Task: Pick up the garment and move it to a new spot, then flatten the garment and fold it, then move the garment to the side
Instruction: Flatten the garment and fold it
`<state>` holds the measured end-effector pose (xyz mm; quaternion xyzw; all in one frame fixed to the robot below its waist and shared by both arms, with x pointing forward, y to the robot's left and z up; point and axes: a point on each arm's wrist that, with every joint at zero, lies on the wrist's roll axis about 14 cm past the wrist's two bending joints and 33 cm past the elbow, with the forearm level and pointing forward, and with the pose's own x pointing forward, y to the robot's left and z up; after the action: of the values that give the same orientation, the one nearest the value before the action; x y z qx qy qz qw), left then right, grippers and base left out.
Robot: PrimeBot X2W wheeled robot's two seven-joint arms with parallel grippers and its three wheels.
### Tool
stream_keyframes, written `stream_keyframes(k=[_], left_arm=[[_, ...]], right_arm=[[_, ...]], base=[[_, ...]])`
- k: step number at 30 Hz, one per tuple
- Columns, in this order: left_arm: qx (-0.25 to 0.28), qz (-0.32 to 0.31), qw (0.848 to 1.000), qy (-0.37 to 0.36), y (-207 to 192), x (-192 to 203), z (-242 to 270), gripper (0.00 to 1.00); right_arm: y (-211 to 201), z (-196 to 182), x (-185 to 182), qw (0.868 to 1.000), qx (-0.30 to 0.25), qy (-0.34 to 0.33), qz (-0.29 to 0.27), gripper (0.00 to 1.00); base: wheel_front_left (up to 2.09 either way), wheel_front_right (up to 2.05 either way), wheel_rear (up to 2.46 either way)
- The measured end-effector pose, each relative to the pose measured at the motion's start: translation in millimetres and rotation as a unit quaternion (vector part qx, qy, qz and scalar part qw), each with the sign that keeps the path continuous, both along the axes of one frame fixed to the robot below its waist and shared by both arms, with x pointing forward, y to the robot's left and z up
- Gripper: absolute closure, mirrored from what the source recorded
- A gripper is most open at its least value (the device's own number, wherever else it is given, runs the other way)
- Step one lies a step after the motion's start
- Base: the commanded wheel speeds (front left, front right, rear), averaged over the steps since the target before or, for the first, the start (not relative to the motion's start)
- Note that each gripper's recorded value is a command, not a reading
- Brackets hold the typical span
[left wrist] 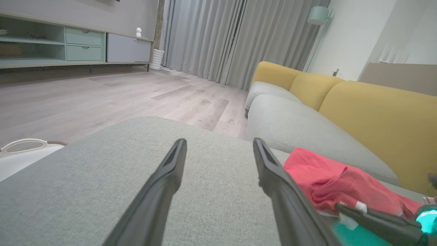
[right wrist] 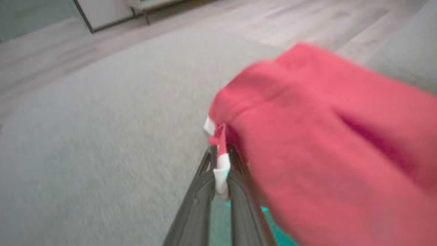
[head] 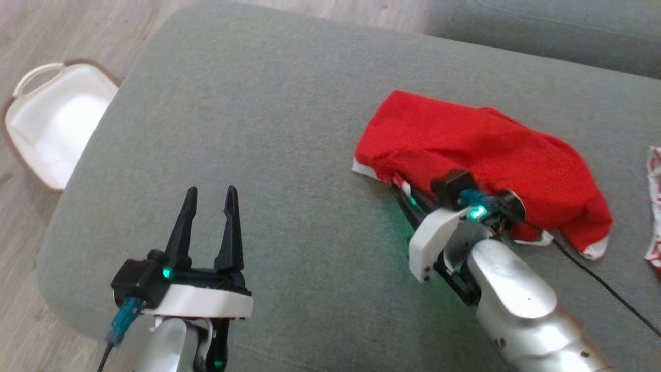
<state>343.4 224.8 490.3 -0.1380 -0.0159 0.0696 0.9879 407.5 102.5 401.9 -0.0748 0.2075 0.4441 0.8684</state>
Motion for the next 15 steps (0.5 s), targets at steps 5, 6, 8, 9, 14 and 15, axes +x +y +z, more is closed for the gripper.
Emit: stream_keyframes(k=[5, 6, 8, 9, 14, 15], left_arm=[[0.003, -0.012, 1.0, -0.013, -6.2, 7.3, 7.0, 0.0], [0.004, -0.015, 1.0, -0.016, -7.5, 9.3, 8.4, 0.0], [0.001, -0.022, 1.0, -0.02, -11.7, 13.2, 9.9, 0.0], [0.002, -0.031, 0.999, -0.022, -17.1, 15.7, 10.3, 0.0], [0.0, -0.076, 0.997, -0.029, -46.2, 26.3, 13.2, 0.0], [-0.001, -0.083, 0.996, -0.033, -50.9, 28.6, 15.4, 0.0]], right_arm=[[-4.9, 70.3, 20.6, 0.989, 0.127, -0.057, -0.05, 1.0], [-12.6, 85.6, 27.4, 0.984, 0.15, -0.072, -0.068, 1.0], [-37.5, 113.9, 41.7, 0.97, 0.193, -0.098, -0.114, 1.0], [-54.8, 122.2, 46.9, 0.962, 0.21, -0.102, -0.143, 1.0], [-161.7, 92.8, 35.8, 0.928, 0.21, -0.07, -0.301, 1.0], [-183.4, 81.0, 28.3, 0.919, 0.205, -0.055, -0.333, 1.0]], base=[[0.0, 0.0, 0.0], [0.0, 0.0, 0.0], [0.0, 0.0, 0.0], [0.0, 0.0, 0.0], [0.0, 0.0, 0.0], [0.0, 0.0, 0.0]])
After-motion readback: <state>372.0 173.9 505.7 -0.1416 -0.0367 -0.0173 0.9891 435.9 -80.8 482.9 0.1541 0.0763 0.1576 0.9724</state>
